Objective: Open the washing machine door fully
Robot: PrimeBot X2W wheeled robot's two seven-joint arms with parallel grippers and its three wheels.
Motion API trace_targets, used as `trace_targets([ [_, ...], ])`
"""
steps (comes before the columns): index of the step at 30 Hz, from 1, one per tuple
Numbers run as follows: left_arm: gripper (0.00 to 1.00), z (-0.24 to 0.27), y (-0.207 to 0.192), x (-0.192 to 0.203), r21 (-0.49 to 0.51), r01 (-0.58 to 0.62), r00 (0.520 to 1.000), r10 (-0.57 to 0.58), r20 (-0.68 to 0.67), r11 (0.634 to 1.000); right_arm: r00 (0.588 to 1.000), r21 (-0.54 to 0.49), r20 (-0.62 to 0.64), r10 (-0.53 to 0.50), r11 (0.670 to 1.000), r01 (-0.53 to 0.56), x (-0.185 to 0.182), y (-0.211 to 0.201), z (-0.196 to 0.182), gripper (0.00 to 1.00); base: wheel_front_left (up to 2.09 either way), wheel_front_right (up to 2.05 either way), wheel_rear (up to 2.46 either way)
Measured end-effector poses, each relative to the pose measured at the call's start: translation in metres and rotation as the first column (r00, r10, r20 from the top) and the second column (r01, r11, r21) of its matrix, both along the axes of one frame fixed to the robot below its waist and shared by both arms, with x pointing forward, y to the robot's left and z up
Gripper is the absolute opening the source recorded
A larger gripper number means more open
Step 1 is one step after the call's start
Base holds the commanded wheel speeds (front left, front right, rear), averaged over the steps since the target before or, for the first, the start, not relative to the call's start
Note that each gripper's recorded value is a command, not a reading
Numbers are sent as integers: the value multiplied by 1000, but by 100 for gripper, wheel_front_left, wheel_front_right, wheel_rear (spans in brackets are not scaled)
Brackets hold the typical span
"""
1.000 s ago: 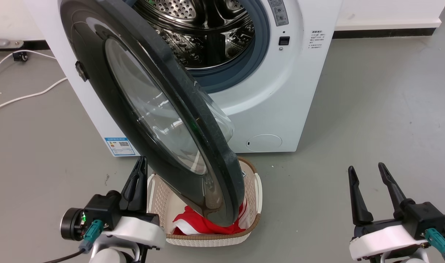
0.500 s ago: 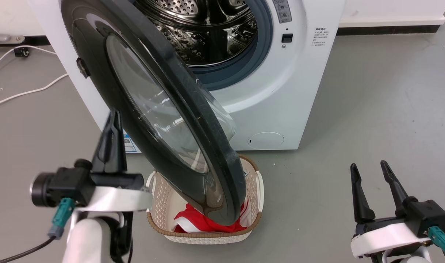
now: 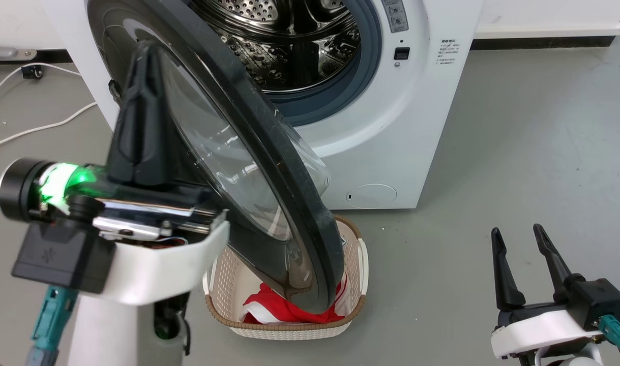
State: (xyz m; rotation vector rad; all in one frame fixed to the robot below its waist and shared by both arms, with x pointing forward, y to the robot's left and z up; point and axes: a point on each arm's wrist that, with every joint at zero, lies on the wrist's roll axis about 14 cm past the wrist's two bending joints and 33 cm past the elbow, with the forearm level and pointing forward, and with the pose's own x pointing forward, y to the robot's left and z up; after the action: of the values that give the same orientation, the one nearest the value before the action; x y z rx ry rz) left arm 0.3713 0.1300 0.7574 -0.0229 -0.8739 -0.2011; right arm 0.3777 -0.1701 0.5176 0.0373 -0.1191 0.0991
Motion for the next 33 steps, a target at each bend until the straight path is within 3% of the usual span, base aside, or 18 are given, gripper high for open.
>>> trace_targets([
  [7,0,19,-54,-21,47,192,978,-195,70,980,1000,3,-2,-6,1000,6,-1,-2,-1,100,0,0,0],
  [13,0,-1,-114,-36,93,404,915,-402,-42,910,1000,6,-7,-8,1000,8,-1,-2,-2,100,0,0,0],
  [18,0,-43,-155,-50,86,552,824,-526,-212,830,1000,13,-15,-5,1000,6,-1,-2,-5,100,0,0,0],
  [24,0,-99,-179,-69,55,654,704,-580,-409,755,1000,16,-18,-1,1000,1,-1,0,-5,100,0,0,0],
  [29,0,-144,-190,-88,-9,702,591,-590,-550,712,1000,20,-20,4,1000,-4,-2,2,-6,100,0,0,0],
  [33,0,-168,-194,-95,-51,710,534,-583,-613,703,1000,23,-26,8,1000,-8,-3,3,-8,100,0,0,0],
])
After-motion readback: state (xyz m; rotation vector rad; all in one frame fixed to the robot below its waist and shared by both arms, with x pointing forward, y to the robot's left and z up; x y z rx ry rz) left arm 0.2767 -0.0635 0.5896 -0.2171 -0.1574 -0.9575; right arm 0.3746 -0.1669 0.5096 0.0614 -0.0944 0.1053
